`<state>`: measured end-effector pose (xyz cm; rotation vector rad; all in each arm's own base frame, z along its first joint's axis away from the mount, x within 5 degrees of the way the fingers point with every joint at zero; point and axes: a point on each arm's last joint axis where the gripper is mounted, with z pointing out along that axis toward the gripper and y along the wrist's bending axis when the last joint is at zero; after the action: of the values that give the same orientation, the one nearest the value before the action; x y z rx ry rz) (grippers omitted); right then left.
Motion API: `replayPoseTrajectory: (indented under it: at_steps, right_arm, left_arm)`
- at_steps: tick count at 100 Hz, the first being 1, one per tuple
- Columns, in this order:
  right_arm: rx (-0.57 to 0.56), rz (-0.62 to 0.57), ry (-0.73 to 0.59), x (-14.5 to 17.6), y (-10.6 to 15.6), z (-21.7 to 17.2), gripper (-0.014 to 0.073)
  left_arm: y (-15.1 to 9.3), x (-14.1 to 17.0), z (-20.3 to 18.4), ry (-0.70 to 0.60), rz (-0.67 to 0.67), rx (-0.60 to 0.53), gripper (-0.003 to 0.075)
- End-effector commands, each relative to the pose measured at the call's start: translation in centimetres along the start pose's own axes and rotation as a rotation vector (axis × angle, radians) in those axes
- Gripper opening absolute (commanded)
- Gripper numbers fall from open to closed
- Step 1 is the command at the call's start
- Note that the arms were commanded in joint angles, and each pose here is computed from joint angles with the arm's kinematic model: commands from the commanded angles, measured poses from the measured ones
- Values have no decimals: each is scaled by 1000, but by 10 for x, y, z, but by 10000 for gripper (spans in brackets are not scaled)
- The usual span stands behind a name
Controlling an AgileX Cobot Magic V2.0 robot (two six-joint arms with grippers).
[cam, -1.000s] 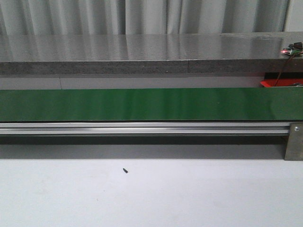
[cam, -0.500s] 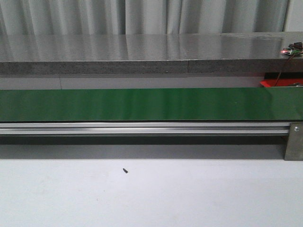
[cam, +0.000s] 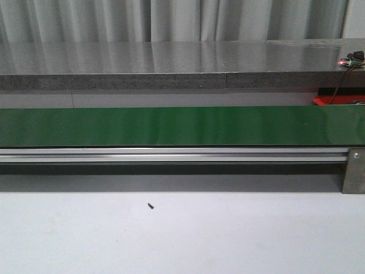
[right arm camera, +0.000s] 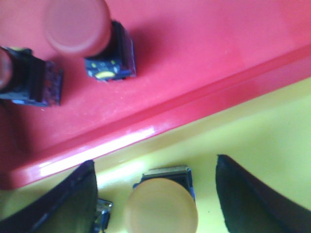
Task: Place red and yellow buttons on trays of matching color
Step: 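Raise the right gripper back above the conveyor end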
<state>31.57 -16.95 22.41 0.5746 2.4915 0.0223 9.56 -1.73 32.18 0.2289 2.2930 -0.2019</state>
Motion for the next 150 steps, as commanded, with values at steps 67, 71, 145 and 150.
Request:
replayPoseTrajectory:
  at_steps: [67,71,145,150]
  right_arm:
    - [-167,-342,-290,-2,113,-117,-64]
    - [-176,-352,-292,1,117,-118,-66]
    - [-282,-417,-582,106,120,-178,-66]
    - [-284,-417,-595,113,117,-180,-66]
  left_arm:
    - [-2,-11,-5,-76,-4,8,-20]
    - [-2,-11,-5,-76,-4,8,-20]
    - [-1,-14,-5,-110,-6,-3,-20]
    - [-1,-13,-5,-108,-6,-2,-20]
